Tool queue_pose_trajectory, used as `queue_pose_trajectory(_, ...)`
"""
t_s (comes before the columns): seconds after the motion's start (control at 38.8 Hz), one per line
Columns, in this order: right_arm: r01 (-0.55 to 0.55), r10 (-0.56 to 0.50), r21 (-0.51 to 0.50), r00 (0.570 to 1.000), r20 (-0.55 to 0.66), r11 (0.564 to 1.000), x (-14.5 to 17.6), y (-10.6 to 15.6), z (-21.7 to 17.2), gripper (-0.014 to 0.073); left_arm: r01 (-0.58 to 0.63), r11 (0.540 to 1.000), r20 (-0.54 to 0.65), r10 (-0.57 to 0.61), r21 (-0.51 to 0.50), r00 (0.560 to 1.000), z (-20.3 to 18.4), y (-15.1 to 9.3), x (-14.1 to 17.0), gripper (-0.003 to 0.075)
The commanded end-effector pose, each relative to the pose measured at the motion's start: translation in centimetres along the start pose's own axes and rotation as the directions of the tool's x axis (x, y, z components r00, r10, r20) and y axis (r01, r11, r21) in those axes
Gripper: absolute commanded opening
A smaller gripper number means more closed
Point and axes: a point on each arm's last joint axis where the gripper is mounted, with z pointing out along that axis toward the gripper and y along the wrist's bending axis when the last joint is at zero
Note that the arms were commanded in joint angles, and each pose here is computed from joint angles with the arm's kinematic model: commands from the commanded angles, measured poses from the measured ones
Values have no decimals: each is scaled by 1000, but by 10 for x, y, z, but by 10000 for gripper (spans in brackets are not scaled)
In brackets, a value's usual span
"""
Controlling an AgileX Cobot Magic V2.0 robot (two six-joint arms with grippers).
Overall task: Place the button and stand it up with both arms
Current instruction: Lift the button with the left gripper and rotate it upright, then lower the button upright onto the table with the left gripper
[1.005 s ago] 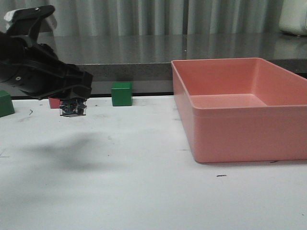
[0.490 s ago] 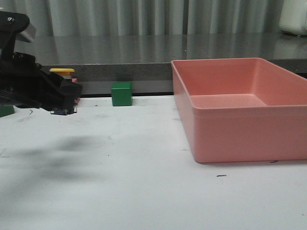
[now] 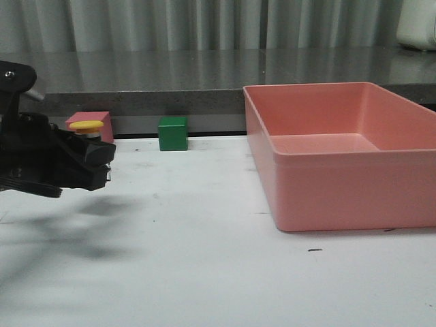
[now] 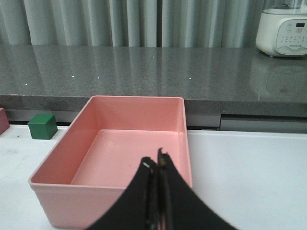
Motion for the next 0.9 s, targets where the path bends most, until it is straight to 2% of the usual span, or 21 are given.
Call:
queue_pose_trajectory(0.0,17,-18,9,994,106,1000,-16,0,-2,-70,3,1000,142,1,-29,990,-3,4,-22,221)
queue_pose_trajectory(0.88,17,-18,9,994,106,1000,-16,0,-2,-70,29,999,78,-26,-43,997,1,3,7,222)
